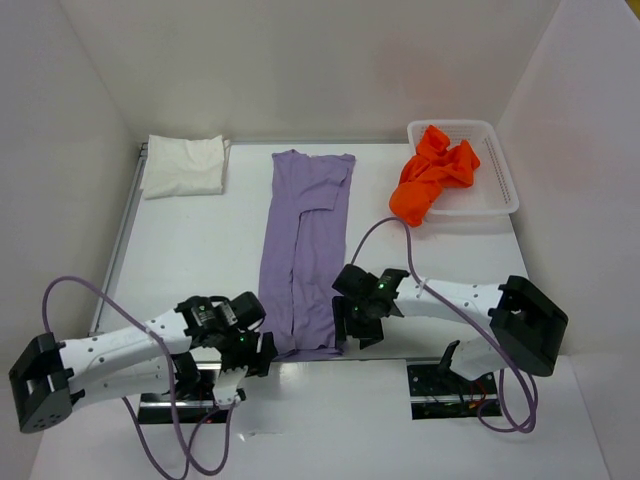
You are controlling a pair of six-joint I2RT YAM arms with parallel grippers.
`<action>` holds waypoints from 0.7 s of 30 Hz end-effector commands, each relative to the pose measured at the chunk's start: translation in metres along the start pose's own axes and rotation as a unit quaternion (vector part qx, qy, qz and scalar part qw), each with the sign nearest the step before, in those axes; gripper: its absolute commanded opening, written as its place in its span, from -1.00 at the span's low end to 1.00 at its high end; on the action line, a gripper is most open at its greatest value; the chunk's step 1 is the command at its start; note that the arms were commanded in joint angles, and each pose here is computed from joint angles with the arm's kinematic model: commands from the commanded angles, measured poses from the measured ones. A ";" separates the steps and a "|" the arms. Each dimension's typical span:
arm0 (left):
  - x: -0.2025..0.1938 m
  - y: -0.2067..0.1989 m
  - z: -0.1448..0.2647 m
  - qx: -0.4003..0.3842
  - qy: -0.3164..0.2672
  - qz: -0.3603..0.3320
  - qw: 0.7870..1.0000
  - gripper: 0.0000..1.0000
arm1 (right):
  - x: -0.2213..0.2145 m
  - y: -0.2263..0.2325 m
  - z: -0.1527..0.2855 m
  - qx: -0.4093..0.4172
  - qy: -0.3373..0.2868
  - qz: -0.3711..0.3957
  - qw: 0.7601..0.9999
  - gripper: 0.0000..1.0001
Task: Fold and stack the t-shirts
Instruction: Grab the bottom of the folded rectangular tshirt with both arms
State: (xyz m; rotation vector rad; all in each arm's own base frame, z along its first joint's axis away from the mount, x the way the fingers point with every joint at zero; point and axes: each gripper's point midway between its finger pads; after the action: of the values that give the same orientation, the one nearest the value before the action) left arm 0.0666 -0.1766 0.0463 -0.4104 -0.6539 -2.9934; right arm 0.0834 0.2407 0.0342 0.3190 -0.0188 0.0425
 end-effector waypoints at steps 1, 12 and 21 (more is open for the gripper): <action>-0.006 0.008 -0.006 -0.008 -0.002 -0.038 0.999 0.45 | -0.007 -0.001 -0.004 0.004 0.011 0.009 1.000 0.37; -0.021 0.014 -0.018 -0.021 0.001 0.011 1.000 0.09 | -0.016 -0.002 -0.005 0.000 0.028 0.021 0.999 0.37; -0.012 0.009 -0.026 -0.013 -0.025 0.014 0.999 -0.89 | 0.004 0.016 -0.010 -0.007 0.013 0.045 0.999 0.30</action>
State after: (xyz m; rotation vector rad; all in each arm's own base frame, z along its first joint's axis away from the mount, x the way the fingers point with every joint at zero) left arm 0.0831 -0.1917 0.0200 -0.4206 -0.5491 -2.9825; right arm 0.0715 0.2396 0.0174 0.2666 0.0532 0.0947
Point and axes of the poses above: each gripper's point midway between its finger pads, its own z axis back along the fingers, its own y axis along the line the jaws close on, x = y × z, and after that the axes turned 1 degree about -z, right-handed
